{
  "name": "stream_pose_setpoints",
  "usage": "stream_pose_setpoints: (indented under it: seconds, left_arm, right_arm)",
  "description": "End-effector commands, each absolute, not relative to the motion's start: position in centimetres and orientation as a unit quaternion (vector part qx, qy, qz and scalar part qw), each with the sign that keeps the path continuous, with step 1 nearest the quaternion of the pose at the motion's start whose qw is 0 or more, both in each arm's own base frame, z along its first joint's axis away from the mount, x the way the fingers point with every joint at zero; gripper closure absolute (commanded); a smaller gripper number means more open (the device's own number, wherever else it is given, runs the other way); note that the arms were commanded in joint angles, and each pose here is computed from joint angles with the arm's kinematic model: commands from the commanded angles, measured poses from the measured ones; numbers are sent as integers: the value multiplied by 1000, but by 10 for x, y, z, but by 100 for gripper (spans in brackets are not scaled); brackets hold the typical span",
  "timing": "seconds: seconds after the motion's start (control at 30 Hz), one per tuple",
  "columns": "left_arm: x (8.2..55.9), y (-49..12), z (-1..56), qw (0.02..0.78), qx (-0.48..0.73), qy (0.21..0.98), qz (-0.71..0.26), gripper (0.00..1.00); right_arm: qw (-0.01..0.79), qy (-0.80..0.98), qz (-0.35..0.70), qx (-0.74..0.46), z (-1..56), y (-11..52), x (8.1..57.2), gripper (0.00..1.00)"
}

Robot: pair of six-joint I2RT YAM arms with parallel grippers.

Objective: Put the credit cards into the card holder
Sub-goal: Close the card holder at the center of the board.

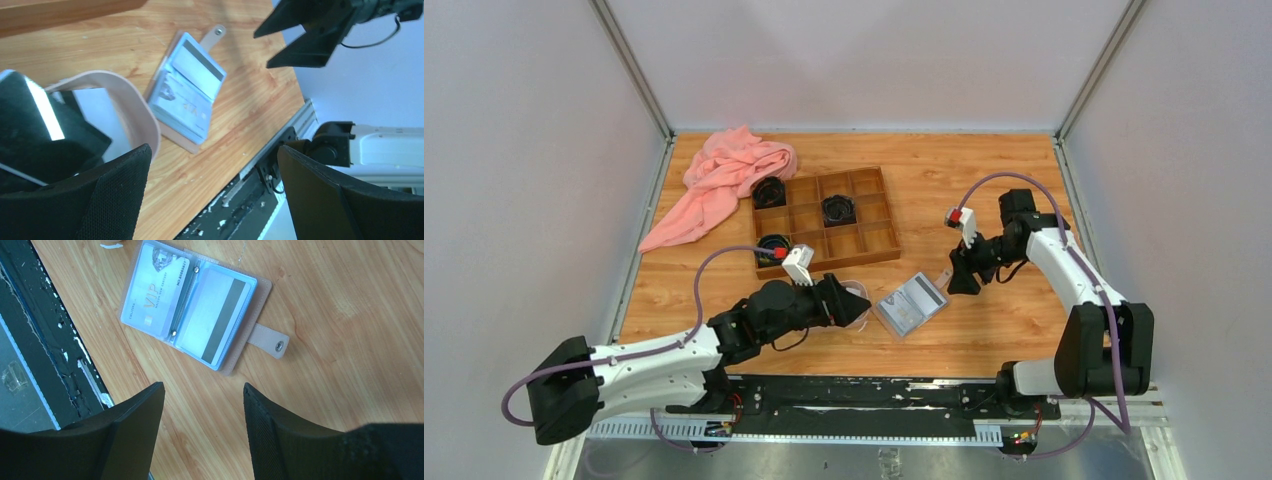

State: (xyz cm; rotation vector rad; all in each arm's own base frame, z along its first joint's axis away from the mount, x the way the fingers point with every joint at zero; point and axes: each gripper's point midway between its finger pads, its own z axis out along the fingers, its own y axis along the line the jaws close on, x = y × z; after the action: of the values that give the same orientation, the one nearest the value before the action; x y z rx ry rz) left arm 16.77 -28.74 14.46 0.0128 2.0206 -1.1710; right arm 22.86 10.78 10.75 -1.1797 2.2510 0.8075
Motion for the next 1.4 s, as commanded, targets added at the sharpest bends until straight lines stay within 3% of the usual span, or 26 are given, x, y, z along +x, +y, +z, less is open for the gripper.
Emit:
stream_pose_setpoints:
  seconds: [0.0, 0.73, 1.37]
  left_arm:
    - [160, -307, 163, 392, 32, 784, -480, 0]
    - [134, -382, 124, 355, 80, 828, -426, 3]
    - [139, -392, 74, 339, 64, 862, -372, 31]
  right_arm:
    - [243, 826, 295, -414, 115, 103, 232, 37]
    - [221, 860, 317, -332, 103, 86, 242, 42]
    - [113, 870, 395, -273, 62, 106, 240, 46]
